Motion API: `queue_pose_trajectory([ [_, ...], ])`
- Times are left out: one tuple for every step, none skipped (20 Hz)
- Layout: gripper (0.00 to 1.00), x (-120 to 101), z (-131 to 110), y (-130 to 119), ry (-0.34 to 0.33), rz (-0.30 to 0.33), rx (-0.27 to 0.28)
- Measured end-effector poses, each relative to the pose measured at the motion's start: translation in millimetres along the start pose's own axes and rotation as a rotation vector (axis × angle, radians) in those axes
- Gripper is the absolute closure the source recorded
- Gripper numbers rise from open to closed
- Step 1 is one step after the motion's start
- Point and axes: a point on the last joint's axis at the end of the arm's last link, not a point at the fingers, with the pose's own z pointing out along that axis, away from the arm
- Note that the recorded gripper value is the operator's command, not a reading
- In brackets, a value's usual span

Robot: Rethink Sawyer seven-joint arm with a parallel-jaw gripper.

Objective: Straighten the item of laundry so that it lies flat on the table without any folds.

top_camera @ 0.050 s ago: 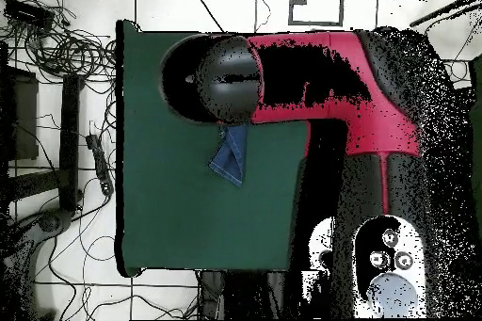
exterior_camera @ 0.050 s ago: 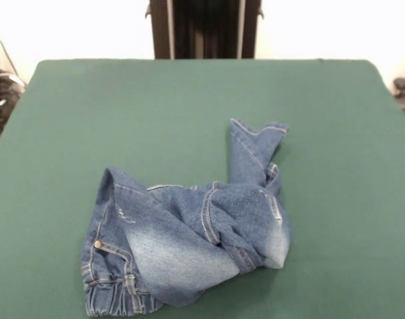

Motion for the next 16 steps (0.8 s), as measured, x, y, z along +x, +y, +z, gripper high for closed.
queue_pose_trajectory([
  [0.0, 1.0, 2.0, -1.1, 0.004, 0.002, 0.0],
  [0.0, 2.1, 3.8, -2.0, 0.008, 0.003, 0.001],
  [0.0, 3.4, 5.8, -3.0, 0.012, 0.004, 0.001],
  [0.0, 4.2, 7.3, -3.5, 0.014, 0.005, 0.001],
  [0.0, 5.0, 9.2, -3.8, 0.015, 0.005, 0.002],
  [0.0, 5.5, 11.6, -3.8, 0.016, 0.005, 0.002],
  [0.0, 5.5, 16.5, -3.7, 0.015, 0.005, 0.001],
  [0.0, 5.2, 18.6, -3.5, 0.012, 0.005, 0.0],
  [0.0, 5.1, 19.6, -3.3, 0.01, 0.005, 0.0],
  [0.0, 4.3, 22.9, -2.6, 0.001, 0.004, 0.0],
  [0.0, 3.5, 25.1, -2.1, -0.009, 0.003, 0.0],
  [0.0, 3.2, 26.0, -1.8, -0.013, 0.002, 0.001],
  [0.0, 2.6, 28.0, -1.4, -0.022, 0.001, 0.001],
  [0.0, 2.3, 29.6, -1.0, -0.027, 0.001, 0.001],
  [0.0, 2.3, 30.5, -0.9, -0.029, 0.001, 0.001],
  [0.0, 2.2, 32.9, -0.3, -0.033, 0.0, 0.0],
])
